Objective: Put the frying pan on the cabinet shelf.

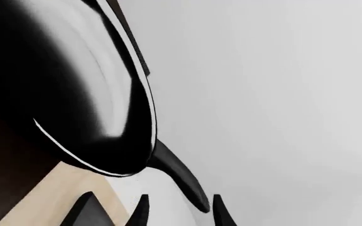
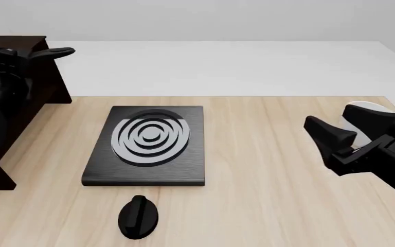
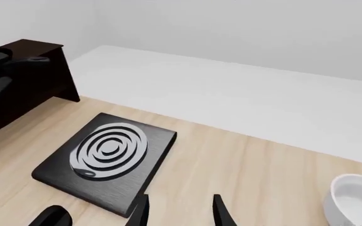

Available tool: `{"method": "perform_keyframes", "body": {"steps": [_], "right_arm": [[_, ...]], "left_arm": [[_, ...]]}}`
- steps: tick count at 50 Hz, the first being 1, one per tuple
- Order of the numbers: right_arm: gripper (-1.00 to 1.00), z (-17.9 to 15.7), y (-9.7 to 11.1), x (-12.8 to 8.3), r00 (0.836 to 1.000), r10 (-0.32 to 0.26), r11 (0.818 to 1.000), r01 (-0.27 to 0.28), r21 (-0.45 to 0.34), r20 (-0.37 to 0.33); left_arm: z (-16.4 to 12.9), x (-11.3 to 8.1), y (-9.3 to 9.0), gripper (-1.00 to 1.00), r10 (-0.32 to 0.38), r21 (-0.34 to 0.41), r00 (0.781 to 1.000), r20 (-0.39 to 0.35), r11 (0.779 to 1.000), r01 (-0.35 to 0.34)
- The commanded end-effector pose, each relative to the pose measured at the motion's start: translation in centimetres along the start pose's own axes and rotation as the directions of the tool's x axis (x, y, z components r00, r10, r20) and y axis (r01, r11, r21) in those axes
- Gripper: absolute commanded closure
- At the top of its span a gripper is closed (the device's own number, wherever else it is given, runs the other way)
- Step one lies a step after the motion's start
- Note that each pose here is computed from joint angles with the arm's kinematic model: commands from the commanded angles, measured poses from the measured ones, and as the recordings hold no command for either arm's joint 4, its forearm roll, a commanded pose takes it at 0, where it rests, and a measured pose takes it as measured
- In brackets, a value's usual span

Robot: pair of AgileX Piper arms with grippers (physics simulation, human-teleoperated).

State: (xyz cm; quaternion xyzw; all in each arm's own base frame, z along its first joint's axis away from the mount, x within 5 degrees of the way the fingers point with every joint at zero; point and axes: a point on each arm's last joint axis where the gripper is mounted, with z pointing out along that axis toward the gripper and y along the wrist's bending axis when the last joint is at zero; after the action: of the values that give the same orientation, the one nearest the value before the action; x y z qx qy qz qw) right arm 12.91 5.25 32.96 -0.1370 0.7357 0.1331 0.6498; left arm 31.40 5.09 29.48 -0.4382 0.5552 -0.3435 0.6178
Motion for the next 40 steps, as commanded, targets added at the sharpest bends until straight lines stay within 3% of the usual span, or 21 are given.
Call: {"method": "perform_keyframes", "body": {"steps": [1,2,13,16,22,23,24,26,28,30,34,35,36,38,40], "right_arm": [[-1.00,-0.1,-0.1,0.0,1.000,0.008,1.000,-0.008,0.010,0.004],[-1.00,-0.1,-0.1,0.0,1.000,0.006,1.000,-0.006,0.009,0.002],[-1.00,-0.5,-0.4,0.0,1.000,0.022,0.999,-0.023,0.029,0.015],[-1.00,-0.8,-0.6,-0.1,0.999,0.023,0.999,-0.024,0.044,0.023],[-1.00,-1.1,-0.8,-0.1,0.999,0.034,0.997,-0.036,0.063,0.035],[-1.00,-1.2,-0.9,-0.1,0.999,0.033,0.997,-0.035,0.065,0.036],[-1.00,-1.3,-0.9,-0.1,0.998,0.036,0.997,-0.039,0.070,0.041],[-1.00,-1.3,-0.9,-0.1,0.998,0.039,0.997,-0.042,0.072,0.043],[-1.00,-1.5,-1.0,-0.1,0.998,0.043,0.996,-0.047,0.080,0.047],[-1.00,-1.5,-1.1,-0.1,0.998,0.045,0.996,-0.049,0.081,0.046],[-1.00,-1.5,-1.1,-0.1,0.998,0.052,0.995,-0.055,0.084,0.048],[-1.00,-1.6,-1.1,-0.1,0.997,0.055,0.994,-0.060,0.087,0.052],[-1.00,-1.7,-1.2,-0.1,0.997,0.057,0.994,-0.062,0.091,0.054],[-1.00,-1.7,-1.2,-0.1,0.997,0.061,0.993,-0.066,0.094,0.056],[-1.00,-1.9,-1.3,-0.1,0.996,0.066,0.992,-0.073,0.106,0.062]], "left_arm": [[-2.4,0.2,-1.8,-1.00,0.105,0.014,0.994,-0.026,0.994,-0.104],[-2.8,0.2,-2.4,-1.00,0.153,0.018,0.988,-0.033,0.988,-0.152],[-6.7,1.2,-3.8,-1.00,0.204,0.059,0.976,-0.083,0.978,-0.199],[-7.8,1.0,-4.8,-1.00,0.278,0.059,0.955,-0.099,0.960,-0.273],[-10.2,1.3,-5.8,-1.00,0.321,0.087,0.938,-0.133,0.946,-0.312],[-10.3,0.8,-6.3,-1.00,0.370,0.083,0.921,-0.121,0.929,-0.362],[-10.9,0.3,-7.2,-1.00,0.448,0.091,0.886,-0.115,0.893,-0.440],[-11.5,0.5,-7.3,-1.00,0.469,0.099,0.874,-0.130,0.883,-0.459],[-11.8,0.5,-6.9,-1.00,0.459,0.088,0.879,-0.133,0.888,-0.451],[-12.6,0.6,-7.3,-1.00,0.494,0.107,0.858,-0.140,0.869,-0.483],[-13.5,0.5,-7.6,-1.00,0.524,0.120,0.840,-0.142,0.851,-0.511],[-13.8,0.3,-7.9,-1.00,0.545,0.128,0.827,-0.135,0.838,-0.531],[-14.2,0.1,-8.3,-1.00,0.591,0.135,0.797,-0.129,0.806,-0.576],[-14.4,0.2,-8.0,-1.00,0.599,0.136,0.789,-0.138,0.800,-0.584],[-14.9,0.2,-8.4,-1.00,0.675,0.159,0.726,-0.132,0.737,-0.657]]}}
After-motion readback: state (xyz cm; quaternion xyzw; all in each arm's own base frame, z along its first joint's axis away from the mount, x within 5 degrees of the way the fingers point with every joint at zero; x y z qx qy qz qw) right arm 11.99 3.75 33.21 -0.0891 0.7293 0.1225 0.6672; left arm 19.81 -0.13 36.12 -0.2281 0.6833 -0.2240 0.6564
